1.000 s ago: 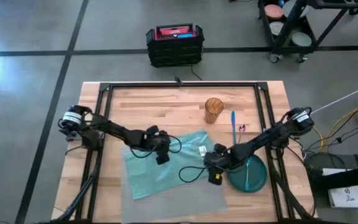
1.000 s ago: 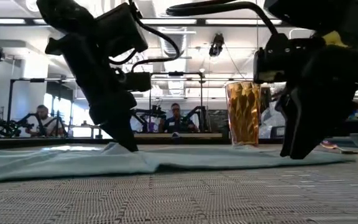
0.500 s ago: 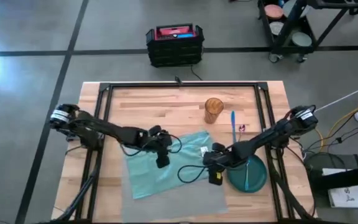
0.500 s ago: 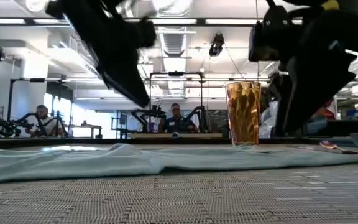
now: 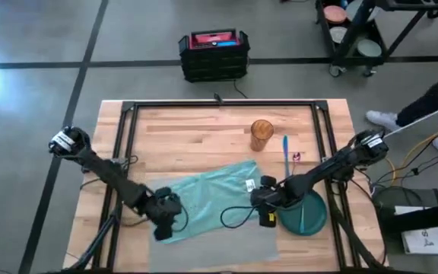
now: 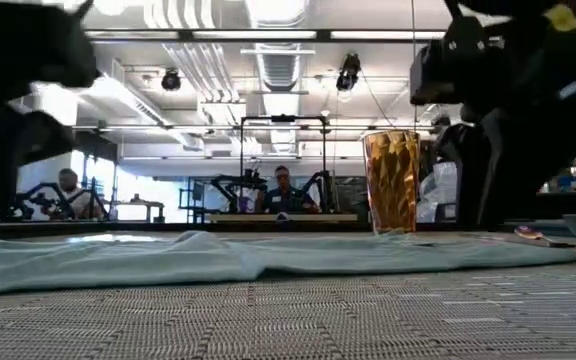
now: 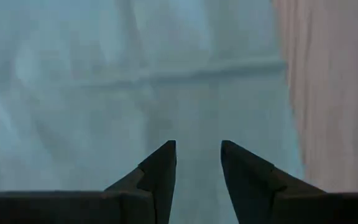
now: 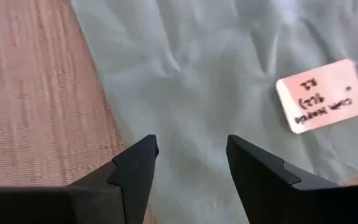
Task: Set table place
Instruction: Fold the blue table napkin
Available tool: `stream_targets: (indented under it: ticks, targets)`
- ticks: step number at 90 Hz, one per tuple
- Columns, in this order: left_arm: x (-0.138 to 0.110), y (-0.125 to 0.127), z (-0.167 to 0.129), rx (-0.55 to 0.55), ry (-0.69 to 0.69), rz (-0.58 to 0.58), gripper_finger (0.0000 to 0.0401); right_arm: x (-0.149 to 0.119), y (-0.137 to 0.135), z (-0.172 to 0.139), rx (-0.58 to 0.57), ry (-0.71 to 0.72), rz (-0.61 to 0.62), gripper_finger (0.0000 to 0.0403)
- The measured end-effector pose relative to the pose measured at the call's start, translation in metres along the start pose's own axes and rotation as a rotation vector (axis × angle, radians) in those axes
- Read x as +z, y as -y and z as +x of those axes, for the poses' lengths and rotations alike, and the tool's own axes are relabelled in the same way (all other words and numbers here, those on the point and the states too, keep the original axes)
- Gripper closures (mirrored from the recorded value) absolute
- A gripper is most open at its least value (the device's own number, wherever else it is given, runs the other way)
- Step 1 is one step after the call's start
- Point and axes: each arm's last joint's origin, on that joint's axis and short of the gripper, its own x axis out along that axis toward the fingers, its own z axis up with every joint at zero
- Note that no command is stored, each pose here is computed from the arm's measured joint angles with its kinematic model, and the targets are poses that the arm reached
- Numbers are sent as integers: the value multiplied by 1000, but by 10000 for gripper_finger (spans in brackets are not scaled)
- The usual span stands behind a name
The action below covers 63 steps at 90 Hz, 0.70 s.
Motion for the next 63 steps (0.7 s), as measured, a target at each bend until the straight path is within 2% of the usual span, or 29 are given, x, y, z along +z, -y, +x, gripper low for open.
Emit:
stream_targets:
  ticks: [15, 40, 63]
  targets:
    - [-7, -5, 7, 35, -21, -20, 287, -3, 0, 12, -15, -36, 7, 217]
    - [-17, -18, 8, 149, -79, -49, 287, -2, -11, 9, 82, -75, 111, 217]
    - [-17, -22, 6, 200, -53, -59, 287, 3, -28, 1, 161, -60, 55, 217]
